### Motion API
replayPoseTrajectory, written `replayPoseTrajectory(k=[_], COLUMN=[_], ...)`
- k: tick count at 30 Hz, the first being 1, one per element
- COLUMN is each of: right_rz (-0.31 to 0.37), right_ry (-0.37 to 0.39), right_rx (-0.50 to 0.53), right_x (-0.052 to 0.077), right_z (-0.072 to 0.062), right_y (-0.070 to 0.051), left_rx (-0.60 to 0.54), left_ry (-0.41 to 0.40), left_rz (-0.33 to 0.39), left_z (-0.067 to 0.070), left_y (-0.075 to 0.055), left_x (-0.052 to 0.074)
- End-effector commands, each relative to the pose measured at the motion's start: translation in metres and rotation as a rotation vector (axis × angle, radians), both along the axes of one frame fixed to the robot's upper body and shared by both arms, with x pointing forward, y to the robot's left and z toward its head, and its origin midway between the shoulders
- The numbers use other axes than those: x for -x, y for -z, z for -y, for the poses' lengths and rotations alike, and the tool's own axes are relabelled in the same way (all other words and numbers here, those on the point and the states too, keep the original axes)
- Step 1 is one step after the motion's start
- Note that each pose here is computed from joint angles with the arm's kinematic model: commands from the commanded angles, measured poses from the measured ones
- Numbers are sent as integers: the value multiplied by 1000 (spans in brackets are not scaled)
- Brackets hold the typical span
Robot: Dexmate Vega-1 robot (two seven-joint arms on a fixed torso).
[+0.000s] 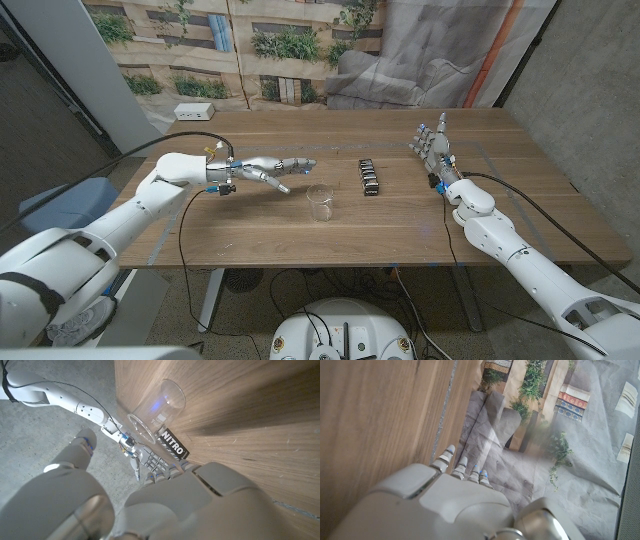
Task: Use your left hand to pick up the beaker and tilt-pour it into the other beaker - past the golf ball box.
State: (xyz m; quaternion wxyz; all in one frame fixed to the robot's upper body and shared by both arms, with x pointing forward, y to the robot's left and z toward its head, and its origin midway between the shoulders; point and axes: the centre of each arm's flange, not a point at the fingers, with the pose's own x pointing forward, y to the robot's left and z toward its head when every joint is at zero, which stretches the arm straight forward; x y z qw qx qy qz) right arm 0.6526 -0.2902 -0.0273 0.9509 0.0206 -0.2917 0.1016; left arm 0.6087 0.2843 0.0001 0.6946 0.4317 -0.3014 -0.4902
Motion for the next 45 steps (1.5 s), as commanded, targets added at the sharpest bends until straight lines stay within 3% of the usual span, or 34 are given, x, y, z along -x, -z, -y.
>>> replayPoseTrajectory(k=[1, 13, 26, 33, 39, 45], right_rz=[0, 0, 0, 0, 0, 0], right_ry=[0, 0, 0, 0, 0, 0], right_rx=[0, 0, 0, 0, 0, 0], right_x=[0, 0, 0, 0, 0, 0], right_z=[0, 0, 0, 0, 0, 0], right_y=[0, 0, 0, 0, 0, 0], left_rx=[30, 20, 46, 89, 132, 142], left_ry=[-34, -44, -90, -131, -190, -195], left_rz=[34, 91, 80, 61, 2, -18], left_z=[-3, 9, 21, 22, 23, 28], left_y=[19, 33, 52, 56, 61, 64], left_x=[6, 8, 8, 6, 0, -2])
